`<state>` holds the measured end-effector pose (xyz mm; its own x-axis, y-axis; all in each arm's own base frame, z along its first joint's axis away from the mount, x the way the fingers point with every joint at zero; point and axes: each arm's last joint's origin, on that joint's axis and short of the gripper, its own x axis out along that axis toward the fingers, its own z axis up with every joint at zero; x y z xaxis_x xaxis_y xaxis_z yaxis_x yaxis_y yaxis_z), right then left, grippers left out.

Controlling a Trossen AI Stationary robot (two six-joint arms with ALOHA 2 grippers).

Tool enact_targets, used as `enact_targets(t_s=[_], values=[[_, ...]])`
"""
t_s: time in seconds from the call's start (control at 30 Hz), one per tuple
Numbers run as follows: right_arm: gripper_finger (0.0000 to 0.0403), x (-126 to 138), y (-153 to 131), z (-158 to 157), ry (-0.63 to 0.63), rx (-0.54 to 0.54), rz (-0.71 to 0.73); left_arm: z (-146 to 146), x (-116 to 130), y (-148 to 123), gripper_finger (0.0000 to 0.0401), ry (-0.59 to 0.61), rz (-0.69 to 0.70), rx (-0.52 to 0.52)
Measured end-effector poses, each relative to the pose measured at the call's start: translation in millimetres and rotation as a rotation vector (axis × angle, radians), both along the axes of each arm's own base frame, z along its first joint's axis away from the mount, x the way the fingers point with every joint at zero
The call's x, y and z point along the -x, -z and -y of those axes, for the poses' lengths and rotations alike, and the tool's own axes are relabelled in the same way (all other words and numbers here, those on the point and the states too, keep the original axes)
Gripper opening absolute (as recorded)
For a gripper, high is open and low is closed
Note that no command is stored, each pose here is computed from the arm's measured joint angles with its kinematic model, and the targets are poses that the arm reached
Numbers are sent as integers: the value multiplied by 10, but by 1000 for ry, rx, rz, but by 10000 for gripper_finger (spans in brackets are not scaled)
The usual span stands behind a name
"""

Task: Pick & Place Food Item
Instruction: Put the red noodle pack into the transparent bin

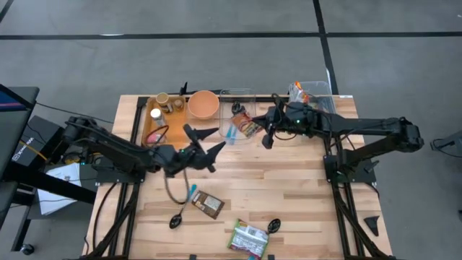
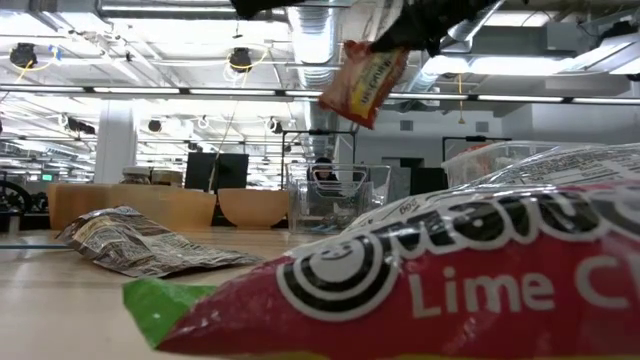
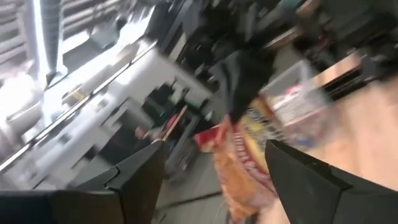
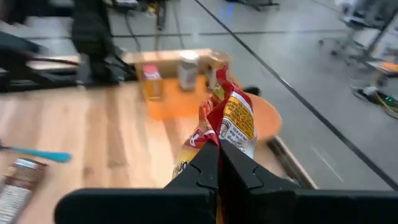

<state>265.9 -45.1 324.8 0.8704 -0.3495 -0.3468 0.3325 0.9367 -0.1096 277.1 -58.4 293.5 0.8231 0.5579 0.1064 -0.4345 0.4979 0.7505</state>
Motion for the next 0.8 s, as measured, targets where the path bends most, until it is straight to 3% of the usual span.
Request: enact_targets(t_s=[0.27, 0.47, 0.8], values=[[0, 205, -48, 109, 67, 3, 35, -4, 308, -13, 258, 157, 63, 30], [0, 413, -67, 140, 106, 15, 77, -8, 416, -27, 251, 175, 85, 41], [0, 903, -107, 187, 296, 83, 188, -13, 423, -16, 249, 177, 83, 39]])
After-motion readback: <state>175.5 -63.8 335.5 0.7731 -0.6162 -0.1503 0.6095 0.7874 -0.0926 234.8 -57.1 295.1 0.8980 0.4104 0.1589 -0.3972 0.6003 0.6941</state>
